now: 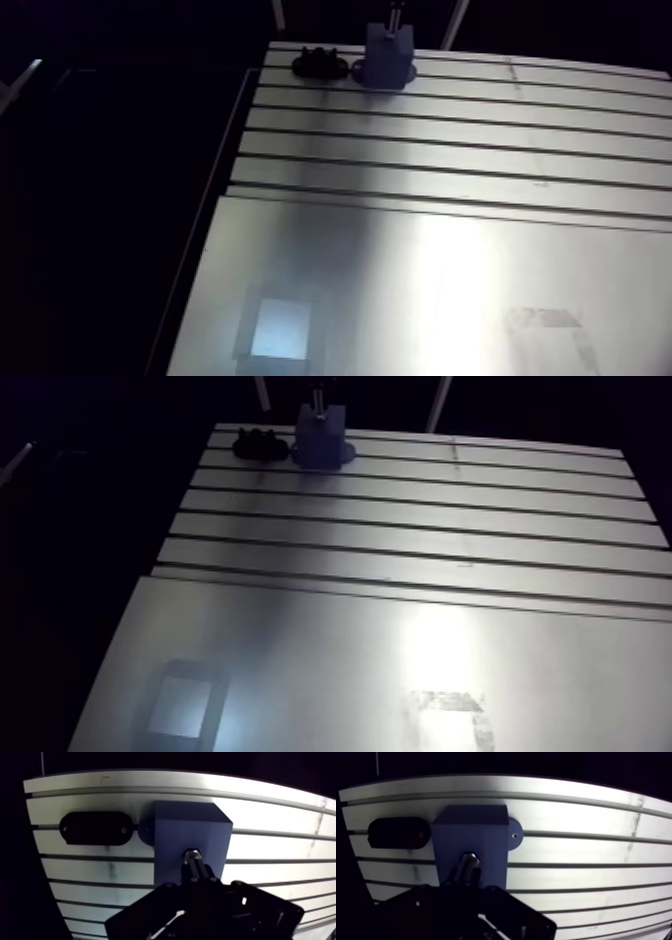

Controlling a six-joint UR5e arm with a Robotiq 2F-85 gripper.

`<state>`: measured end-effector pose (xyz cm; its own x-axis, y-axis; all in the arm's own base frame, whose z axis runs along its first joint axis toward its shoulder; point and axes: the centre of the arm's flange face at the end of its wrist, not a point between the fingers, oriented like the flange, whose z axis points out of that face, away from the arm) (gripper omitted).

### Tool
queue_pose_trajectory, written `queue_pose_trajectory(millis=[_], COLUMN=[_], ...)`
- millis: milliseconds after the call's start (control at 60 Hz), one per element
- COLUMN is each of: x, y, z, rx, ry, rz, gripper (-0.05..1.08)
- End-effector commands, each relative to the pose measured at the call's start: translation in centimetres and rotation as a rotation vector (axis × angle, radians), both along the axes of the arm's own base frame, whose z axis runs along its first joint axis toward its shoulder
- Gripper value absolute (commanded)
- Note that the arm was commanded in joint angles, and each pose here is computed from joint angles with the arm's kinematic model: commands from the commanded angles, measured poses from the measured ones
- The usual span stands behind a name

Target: Pick up the M10 bolt and insert it into the hex recess until seated.

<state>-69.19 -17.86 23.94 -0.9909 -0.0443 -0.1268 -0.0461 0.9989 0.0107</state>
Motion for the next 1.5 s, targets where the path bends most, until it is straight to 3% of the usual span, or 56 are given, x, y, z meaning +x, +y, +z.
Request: queue_pose_trajectory(millis=[17, 1500], x=[-0.29, -0.21], y=[0.1, 0.04], z=[-0.33, -1.04], rx=[0.0, 0.004], ry=[-0.002, -0.007], rz=[-0.001, 0.009], gripper=[1.02, 1.02])
